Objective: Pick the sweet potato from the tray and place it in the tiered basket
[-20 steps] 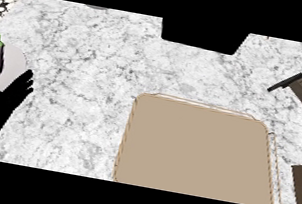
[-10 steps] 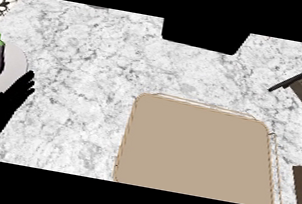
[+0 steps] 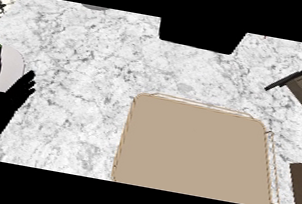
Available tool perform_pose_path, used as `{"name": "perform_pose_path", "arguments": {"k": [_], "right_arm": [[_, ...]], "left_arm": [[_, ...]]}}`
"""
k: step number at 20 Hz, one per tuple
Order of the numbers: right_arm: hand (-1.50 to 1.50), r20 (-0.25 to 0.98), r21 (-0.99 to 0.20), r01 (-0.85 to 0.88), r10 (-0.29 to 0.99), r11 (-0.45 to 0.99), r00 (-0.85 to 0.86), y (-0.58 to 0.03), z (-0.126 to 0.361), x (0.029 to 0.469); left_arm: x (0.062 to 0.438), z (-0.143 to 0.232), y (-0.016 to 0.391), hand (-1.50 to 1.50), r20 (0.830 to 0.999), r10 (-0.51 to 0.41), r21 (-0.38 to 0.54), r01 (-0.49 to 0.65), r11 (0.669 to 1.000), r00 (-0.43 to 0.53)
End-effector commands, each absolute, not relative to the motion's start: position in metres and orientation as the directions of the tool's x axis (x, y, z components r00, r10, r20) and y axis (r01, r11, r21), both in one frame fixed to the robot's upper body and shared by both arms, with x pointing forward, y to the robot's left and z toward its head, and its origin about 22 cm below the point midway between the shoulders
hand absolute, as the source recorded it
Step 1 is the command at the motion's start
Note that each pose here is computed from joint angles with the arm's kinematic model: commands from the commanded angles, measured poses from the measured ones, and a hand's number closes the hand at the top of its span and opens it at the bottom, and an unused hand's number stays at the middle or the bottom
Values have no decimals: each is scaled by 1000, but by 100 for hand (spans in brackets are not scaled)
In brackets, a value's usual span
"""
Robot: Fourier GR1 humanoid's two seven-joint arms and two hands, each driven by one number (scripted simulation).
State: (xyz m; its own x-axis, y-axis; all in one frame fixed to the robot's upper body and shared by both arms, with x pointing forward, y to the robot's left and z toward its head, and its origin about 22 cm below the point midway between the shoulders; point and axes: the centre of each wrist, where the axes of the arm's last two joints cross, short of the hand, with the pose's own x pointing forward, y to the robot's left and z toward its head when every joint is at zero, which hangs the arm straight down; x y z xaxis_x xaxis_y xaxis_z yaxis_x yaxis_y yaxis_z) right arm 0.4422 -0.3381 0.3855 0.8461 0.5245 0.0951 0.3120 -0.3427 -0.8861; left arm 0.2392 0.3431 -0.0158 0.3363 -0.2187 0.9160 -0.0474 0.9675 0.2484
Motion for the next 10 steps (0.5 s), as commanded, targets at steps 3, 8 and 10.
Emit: {"name": "perform_pose_path", "arguments": {"k": [3, 8, 10], "right_arm": [[150, -53, -909, 186, 546, -374, 836, -366, 409, 424], [150, -129, -918, 108, 543, -383, 830, -360, 414, 425], [150, -161, -923, 62, 529, -379, 833, -357, 416, 426]], "left_arm": [[234, -25, 339, 0, 916, -194, 229, -59, 972, 350], [235, -20, 351, 0, 919, -211, 234, -30, 972, 334], [237, -11, 345, 0, 918, -219, 242, -30, 970, 330]]}}
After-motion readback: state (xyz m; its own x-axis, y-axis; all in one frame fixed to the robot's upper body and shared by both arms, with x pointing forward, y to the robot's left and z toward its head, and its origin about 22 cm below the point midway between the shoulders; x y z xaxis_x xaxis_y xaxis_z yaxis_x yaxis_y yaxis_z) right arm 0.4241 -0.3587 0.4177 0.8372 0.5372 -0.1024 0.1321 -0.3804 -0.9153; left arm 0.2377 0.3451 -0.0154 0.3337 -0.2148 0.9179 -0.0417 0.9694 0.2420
